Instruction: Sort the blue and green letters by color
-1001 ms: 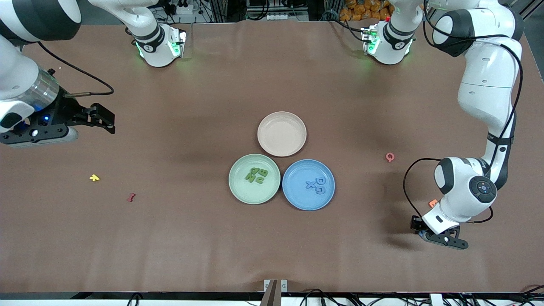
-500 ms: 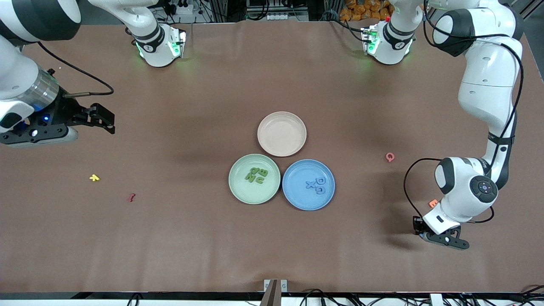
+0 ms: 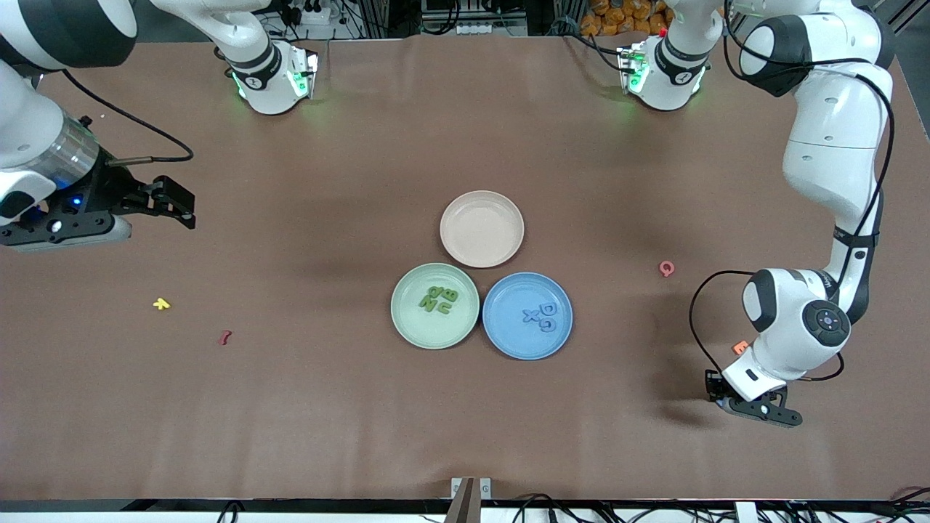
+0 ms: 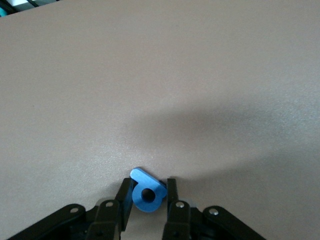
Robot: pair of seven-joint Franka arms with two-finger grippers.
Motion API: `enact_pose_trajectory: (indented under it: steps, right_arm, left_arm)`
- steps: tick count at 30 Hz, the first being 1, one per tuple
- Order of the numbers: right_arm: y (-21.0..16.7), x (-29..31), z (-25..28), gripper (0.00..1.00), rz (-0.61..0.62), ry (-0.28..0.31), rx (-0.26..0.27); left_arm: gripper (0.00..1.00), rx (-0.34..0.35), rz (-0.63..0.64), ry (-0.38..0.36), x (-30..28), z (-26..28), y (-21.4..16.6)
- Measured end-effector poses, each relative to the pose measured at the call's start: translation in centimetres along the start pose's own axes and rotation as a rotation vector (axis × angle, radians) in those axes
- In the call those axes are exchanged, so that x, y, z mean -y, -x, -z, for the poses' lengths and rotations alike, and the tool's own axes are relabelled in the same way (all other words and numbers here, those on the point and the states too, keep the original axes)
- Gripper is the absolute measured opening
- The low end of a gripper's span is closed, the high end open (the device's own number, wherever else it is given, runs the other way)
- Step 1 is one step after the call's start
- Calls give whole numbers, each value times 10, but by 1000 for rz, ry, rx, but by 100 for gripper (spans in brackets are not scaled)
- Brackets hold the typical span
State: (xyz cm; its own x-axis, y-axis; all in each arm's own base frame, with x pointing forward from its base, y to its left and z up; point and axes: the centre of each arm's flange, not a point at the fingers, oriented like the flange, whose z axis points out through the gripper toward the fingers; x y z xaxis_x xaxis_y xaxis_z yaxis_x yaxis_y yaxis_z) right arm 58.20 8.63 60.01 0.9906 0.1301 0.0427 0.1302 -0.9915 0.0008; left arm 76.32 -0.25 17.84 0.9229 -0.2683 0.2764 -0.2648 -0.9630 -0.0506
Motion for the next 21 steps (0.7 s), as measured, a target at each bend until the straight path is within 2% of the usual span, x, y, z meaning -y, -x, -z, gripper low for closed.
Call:
enact_pose_trajectory:
  steps: [15,21]
  right_arm:
    - [0,-1,2,100,-2,0,-3]
    - [0,-3,2,100,-5,0,-3]
  left_arm:
    - [31,-19,10,-2,-8,14,-10]
    - [31,10,32,4,-22,33,-18]
